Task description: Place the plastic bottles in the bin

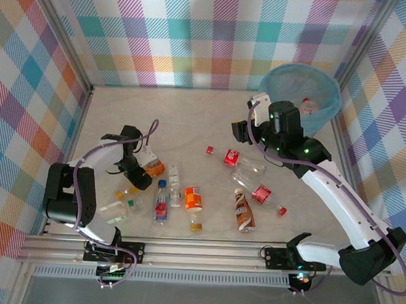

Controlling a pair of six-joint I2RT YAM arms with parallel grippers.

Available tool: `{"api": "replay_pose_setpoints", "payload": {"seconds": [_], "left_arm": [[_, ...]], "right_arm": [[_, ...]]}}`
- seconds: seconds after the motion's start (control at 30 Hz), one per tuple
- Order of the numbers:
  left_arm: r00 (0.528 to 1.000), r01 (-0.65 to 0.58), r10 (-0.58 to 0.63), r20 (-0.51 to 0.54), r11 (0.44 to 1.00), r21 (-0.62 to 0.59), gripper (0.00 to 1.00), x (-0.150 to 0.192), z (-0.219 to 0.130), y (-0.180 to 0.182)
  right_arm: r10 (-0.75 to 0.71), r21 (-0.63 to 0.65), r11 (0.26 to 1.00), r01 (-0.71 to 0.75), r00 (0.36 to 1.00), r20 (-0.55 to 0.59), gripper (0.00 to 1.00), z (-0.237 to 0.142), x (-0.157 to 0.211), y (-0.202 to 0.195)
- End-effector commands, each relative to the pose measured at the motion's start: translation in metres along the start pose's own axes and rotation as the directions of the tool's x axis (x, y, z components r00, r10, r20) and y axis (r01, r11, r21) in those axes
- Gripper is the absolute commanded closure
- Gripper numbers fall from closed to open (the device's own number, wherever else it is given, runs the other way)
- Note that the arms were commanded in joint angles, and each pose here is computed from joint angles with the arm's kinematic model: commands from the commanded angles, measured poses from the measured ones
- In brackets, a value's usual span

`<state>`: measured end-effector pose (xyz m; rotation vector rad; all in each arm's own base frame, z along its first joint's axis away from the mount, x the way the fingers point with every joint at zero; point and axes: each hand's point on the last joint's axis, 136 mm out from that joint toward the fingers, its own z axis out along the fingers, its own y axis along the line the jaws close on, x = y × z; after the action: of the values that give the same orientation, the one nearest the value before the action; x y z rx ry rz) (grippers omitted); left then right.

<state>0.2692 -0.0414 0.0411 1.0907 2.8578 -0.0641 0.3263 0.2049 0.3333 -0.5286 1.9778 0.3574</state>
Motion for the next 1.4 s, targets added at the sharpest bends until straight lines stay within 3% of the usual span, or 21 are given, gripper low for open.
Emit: {"api": "replay_pose_setpoints", "payload": {"seconds": [0.0, 0.3, 0.5, 0.7, 0.8, 0.87, 0.93, 1.03, 1.1, 1.2, 1.37], "left_arm": [[1.000, 0.012, -0.012, -0.010, 1.000, 0.018, 0.23, 0.002, 0.005, 0.001], [1.000, 0.027, -0.027, 0.006, 0.999, -0.039, 0.40, -0.003, -0.001, 0.012], [0.986, 0.090, -0.077, 0.147, 0.993, -0.083, 0.43, -0.017, -0.037, 0.023], [0.930, 0.140, -0.080, 0.359, 0.980, -0.144, 0.44, -0.033, -0.108, 0.028], [0.840, 0.118, -0.025, 0.541, 0.984, -0.137, 0.44, -0.054, -0.169, 0.014], [0.738, 0.078, 0.018, 0.674, 0.991, -0.112, 0.42, -0.069, -0.211, -0.004], [0.605, 0.013, 0.044, 0.795, 0.998, -0.065, 0.41, -0.086, -0.256, -0.027], [0.465, -0.114, 0.068, 0.883, 0.993, -0.016, 0.42, -0.104, -0.301, -0.062], [0.407, -0.201, 0.102, 0.908, 0.979, -0.020, 0.42, -0.114, -0.320, -0.087], [0.358, -0.338, 0.167, 0.919, 0.940, -0.039, 0.42, -0.129, -0.334, -0.126], [0.276, -0.508, 0.210, 0.938, 0.860, -0.043, 0.43, -0.147, -0.349, -0.174]], "right_arm": [[-0.029, 0.013, 1.000, 0.029, 0.999, 0.023, 0.30, 0.000, -0.008, -0.001], [-0.031, 0.018, 0.999, 0.030, 0.999, 0.022, 0.30, -0.002, -0.009, -0.002], [-0.022, 0.007, 1.000, 0.021, 0.999, 0.049, 0.30, -0.011, -0.020, 0.000], [0.024, -0.043, 0.999, -0.020, 0.995, 0.093, 0.31, -0.024, -0.037, 0.008], [0.064, -0.129, 0.991, -0.047, 0.989, 0.131, 0.31, -0.036, -0.052, 0.022], [0.082, -0.219, 0.975, -0.045, 0.983, 0.163, 0.31, -0.044, -0.064, 0.037], [0.108, -0.345, 0.938, -0.034, 0.975, 0.196, 0.30, -0.055, -0.078, 0.058], [0.155, -0.543, 0.839, -0.006, 0.961, 0.229, 0.30, -0.071, -0.097, 0.091], [0.197, -0.644, 0.765, -0.005, 0.954, 0.226, 0.28, -0.079, -0.109, 0.108], [0.241, -0.732, 0.681, -0.015, 0.949, 0.204, 0.27, -0.083, -0.123, 0.123], [0.216, -0.766, 0.642, 0.031, 0.952, 0.219, 0.24, -0.080, -0.130, 0.138]]}}
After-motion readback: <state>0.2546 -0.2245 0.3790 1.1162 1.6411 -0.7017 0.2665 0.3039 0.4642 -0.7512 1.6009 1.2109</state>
